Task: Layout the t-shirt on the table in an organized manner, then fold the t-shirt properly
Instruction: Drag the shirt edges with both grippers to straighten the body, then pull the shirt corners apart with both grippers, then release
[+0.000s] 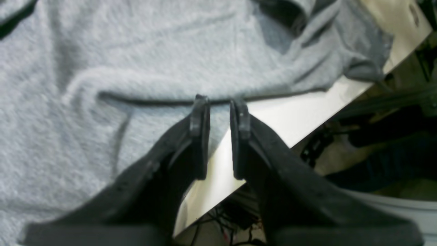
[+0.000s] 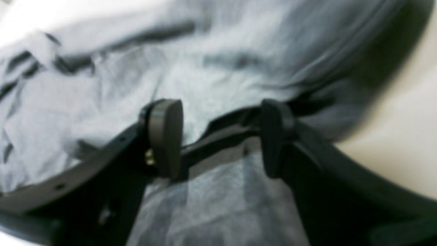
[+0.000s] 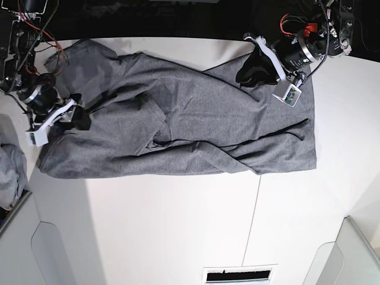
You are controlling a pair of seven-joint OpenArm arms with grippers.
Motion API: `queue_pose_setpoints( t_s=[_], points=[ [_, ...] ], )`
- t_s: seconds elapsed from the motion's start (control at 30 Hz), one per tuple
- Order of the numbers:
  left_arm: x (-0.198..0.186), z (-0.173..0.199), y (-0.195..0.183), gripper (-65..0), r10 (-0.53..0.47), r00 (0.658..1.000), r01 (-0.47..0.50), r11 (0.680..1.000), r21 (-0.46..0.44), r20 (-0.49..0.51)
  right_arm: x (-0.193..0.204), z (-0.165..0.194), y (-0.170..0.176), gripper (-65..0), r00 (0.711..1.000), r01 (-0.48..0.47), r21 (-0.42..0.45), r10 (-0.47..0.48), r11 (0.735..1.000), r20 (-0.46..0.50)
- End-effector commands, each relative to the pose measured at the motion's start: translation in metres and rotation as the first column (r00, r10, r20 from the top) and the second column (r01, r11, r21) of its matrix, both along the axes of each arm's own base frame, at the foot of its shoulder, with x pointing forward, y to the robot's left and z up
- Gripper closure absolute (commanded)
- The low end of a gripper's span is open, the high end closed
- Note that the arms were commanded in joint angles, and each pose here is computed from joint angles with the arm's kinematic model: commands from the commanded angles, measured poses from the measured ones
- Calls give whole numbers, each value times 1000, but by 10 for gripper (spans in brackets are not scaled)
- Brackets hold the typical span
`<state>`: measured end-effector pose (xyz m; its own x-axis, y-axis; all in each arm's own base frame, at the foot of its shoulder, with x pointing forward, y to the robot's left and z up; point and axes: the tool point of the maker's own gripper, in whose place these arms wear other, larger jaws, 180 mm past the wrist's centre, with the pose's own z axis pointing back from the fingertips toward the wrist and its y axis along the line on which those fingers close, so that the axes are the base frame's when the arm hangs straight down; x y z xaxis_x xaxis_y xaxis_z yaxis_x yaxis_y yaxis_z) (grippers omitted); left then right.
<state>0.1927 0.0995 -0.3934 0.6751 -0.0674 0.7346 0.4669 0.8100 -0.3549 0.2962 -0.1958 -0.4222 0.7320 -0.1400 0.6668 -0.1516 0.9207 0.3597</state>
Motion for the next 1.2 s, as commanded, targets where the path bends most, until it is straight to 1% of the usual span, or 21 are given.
queue_pose_setpoints(
  t_s=[0.0,0.07,0.13,0.27,0.47,0.5,0.53,0.63,0.67,0.8,0.83,0.87,0.9,0.97,1.07,1.17],
  points=[
    [3,8,-1,-136,-1,1000,2,1000,-21,29,19,11,-1,-352,998,2,9,-3,1000,57],
    [3,6,-1,-136,1,1000,-1,1000,-22,23,27,0,8,-352,1000,1,35,-2,999,31],
    [3,6,-1,-136,2,1000,-1,1000,-23,23,35,-3,18,-351,1000,-6,59,5,998,24],
    [4,9,-2,-136,10,999,-9,999,-45,31,49,5,32,-349,999,-29,80,25,996,49],
    [11,16,-14,-136,38,998,-32,994,-100,58,57,12,35,-349,997,-34,86,28,996,67],
    [12,17,-18,-136,42,997,-35,993,-114,62,58,13,35,-338,997,-34,88,28,996,69],
    [13,18,-23,-136,45,997,-37,991,-127,66,58,13,36,-302,997,-33,93,26,995,70],
    [16,12,-41,-136,26,998,-18,989,-146,55,57,13,36,-145,997,-33,94,26,995,70],
    [17,8,-49,-136,14,999,-7,988,-152,47,57,13,36,-113,997,-33,94,26,995,70],
    [18,-12,-79,-136,-41,999,40,983,-180,-5,57,12,38,-97,997,-39,93,32,995,68],
    [17,-16,-86,-136,-50,999,46,980,-192,-18,56,12,40,-69,997,-47,91,41,995,66],
    [17,-19,-92,-136,-57,998,49,978,-203,-29,56,11,44,-20,997,-59,91,54,994,63],
    [17,-21,-98,-136,-61,997,52,975,-215,-38,55,10,50,0,995,-85,90,79,992,65],
    [14,-26,-108,-136,-73,996,58,971,-231,-59,54,11,63,0,989,-134,90,128,987,78],
    [4,-37,-118,-136,-107,990,87,974,-210,-88,70,26,68,0,981,-145,86,132,986,141],
    [-11,-49,-125,-136,-145,981,119,974,-190,-127,104,61,63,0,962,-136,67,115,988,247]
  ],
)
